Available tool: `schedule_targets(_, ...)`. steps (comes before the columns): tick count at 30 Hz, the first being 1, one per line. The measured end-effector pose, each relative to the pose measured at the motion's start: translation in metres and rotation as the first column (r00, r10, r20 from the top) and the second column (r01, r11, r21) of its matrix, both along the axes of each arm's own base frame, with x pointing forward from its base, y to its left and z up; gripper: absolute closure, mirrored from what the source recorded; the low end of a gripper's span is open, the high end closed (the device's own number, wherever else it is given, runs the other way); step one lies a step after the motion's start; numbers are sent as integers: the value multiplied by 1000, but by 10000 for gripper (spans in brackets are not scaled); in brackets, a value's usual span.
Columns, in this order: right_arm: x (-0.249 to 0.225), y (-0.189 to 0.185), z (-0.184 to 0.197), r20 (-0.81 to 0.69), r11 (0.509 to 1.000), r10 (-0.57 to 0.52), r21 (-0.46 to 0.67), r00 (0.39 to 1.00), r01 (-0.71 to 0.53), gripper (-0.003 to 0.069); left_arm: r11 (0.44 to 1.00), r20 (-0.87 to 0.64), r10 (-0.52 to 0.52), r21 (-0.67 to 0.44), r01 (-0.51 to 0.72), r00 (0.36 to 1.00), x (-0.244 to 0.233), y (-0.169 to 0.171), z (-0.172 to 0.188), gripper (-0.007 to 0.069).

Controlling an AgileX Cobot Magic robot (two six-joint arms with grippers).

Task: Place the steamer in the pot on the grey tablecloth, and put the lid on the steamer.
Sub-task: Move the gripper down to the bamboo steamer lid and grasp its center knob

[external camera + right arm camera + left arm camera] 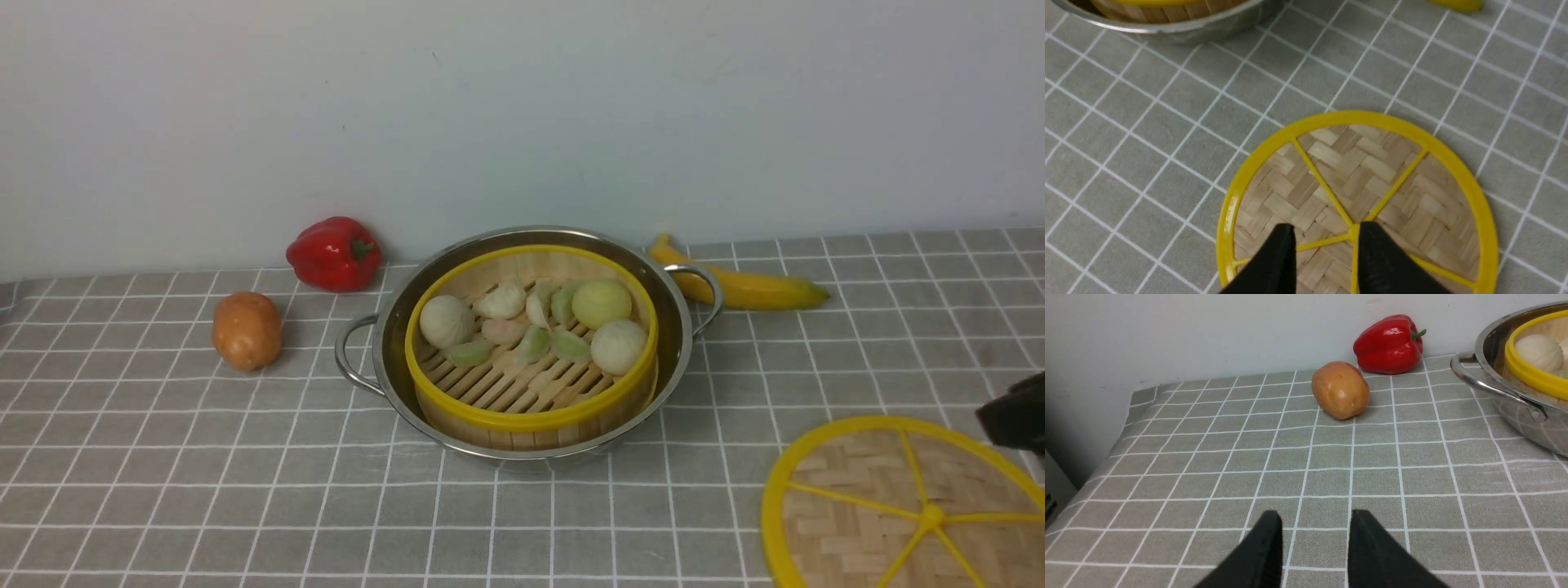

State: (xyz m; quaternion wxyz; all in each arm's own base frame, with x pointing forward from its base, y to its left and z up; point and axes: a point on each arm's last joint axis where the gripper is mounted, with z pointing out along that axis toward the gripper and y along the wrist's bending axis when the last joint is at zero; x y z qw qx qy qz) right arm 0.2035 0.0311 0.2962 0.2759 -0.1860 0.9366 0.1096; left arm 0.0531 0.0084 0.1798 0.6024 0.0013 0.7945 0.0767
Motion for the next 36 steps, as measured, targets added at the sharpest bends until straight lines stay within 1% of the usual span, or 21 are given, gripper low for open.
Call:
schedule_targets(1,11,1,-10,-63,1000,-4,5,998,5,405,1000,0,0,0,0,1000,0,0,0,398)
schedule_targets(5,27,6,-33,-172,999,18,-30,985,-23,368,1000,0,0,0,0,1000,0,0,0,393)
schedule_targets(8,33,15,-49,-241,993,45,-96,970,-70,334,1000,0,0,0,0,1000,0,0,0,386)
schedule_targets(12,37,26,-65,-300,979,39,-179,953,-96,304,1000,0,0,0,0,1000,0,0,0,382)
schedule_targets(15,41,31,-75,-319,967,14,-237,948,-93,297,1000,0,0,0,0,1000,0,0,0,382)
schedule_targets(18,46,31,-83,-321,960,-9,-268,947,-82,297,1000,0,0,0,0,1000,0,0,0,382)
schedule_targets(32,66,34,-113,-314,956,-28,-287,949,-66,297,1000,0,0,0,0,1000,0,0,0,382)
schedule_targets(36,69,32,-119,-315,947,-41,-314,948,-63,297,1000,0,0,0,0,1000,0,0,0,382)
